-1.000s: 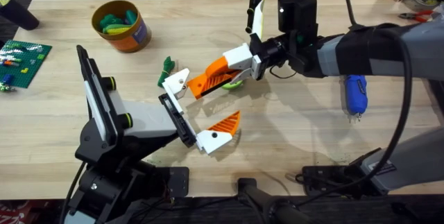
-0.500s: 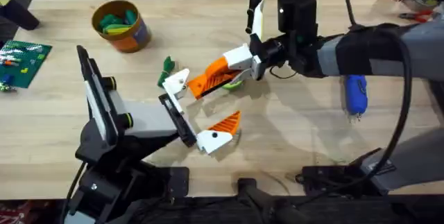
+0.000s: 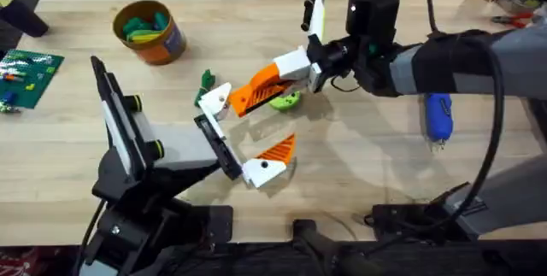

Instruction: Pick up the gripper from the table and insert it into the empty holder that is missing its gripper. Then pick up a screw, insert it into the mounting hole, and use the screwdriver to tighten it. Finally, clean up the table by picking up the vegetable and placing it into the bucket.

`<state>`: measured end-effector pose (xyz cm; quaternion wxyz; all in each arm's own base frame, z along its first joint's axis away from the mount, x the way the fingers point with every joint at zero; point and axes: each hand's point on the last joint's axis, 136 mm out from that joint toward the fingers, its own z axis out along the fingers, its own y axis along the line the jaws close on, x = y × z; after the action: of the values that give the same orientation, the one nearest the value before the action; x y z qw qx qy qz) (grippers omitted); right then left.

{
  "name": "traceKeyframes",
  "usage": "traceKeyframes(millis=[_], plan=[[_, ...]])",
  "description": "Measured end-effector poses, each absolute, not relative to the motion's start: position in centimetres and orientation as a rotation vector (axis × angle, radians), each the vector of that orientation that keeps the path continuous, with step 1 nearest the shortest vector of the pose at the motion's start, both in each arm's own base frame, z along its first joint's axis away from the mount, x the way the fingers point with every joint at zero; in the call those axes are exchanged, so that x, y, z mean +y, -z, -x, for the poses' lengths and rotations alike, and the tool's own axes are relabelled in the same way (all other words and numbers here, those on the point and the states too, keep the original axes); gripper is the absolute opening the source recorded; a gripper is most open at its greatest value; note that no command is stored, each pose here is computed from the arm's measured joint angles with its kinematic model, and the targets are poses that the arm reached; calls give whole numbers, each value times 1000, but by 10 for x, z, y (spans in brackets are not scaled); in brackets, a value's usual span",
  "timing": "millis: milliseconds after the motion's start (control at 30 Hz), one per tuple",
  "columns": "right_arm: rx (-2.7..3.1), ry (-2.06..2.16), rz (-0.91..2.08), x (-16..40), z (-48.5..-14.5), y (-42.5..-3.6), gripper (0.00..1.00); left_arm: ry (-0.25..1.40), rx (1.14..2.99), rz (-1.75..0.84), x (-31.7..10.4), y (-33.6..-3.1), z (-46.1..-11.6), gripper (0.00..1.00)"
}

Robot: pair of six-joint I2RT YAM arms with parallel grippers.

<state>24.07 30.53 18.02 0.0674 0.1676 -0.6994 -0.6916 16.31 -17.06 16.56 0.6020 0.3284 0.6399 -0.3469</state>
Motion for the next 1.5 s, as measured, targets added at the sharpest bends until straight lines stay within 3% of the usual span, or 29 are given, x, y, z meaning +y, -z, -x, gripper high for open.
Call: traceKeyframes(millis=[733, 1300, 1500], plan=[[-2189, 2068, -449, 327, -240, -172, 24, 780, 1522, -685, -163, -164, -173, 992], [-2140, 2150, -639, 324, -237, -178, 24, 810, 1501, -744, -167, -164, -165, 992], [-2131, 2136, -584, 325, -238, -178, 22, 801, 1498, -753, -167, -163, -165, 992]])
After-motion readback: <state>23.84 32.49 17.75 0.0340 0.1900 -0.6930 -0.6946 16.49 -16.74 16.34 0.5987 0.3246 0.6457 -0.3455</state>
